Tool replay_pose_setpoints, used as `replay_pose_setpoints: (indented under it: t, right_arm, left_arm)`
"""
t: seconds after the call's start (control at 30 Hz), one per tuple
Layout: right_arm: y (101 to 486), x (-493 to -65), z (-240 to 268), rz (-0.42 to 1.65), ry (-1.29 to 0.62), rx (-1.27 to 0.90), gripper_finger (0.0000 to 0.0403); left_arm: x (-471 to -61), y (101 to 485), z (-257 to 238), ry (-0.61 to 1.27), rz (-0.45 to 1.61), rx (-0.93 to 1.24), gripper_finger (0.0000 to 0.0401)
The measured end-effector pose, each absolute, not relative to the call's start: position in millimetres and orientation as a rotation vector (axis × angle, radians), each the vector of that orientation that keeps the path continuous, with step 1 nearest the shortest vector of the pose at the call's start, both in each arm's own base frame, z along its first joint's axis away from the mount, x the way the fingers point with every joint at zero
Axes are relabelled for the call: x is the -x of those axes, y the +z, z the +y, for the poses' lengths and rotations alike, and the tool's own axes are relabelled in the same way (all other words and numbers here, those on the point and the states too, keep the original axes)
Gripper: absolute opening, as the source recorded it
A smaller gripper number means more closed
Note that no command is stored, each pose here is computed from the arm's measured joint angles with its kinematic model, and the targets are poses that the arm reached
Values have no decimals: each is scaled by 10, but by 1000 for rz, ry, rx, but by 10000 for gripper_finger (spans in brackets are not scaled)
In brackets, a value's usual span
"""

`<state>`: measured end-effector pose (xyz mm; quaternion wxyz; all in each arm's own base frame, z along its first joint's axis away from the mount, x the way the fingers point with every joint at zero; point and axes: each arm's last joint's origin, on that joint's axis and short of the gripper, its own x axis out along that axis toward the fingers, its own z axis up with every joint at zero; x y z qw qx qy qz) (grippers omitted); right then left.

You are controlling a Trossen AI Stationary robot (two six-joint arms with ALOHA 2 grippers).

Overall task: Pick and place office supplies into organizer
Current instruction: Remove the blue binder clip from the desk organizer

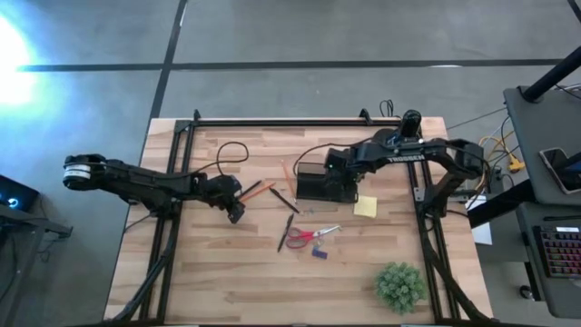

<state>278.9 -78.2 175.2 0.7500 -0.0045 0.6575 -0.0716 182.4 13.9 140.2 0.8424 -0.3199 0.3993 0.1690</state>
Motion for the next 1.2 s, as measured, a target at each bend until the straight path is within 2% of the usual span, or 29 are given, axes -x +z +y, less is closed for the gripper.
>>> replay_pose_setpoints:
  t: [0.57,0.83,1.0,1.2]
  right_arm:
    - [1440,-2556,-721,1527,-112,32,139]
    - [1434,-2541,-716,1537,-113,21,103]
    - [1720,-2639,-746,1454,-187,-19,88]
    - [2325,-2727,-750,1362,-241,-2,113]
  left_arm:
    - [-1817,1392,145,389,837,688,0]
    - [-1816,1392,148,399,833,684,0]
    - [-1817,1393,149,401,832,683,0]
    - [-1818,1394,149,400,831,683,0]
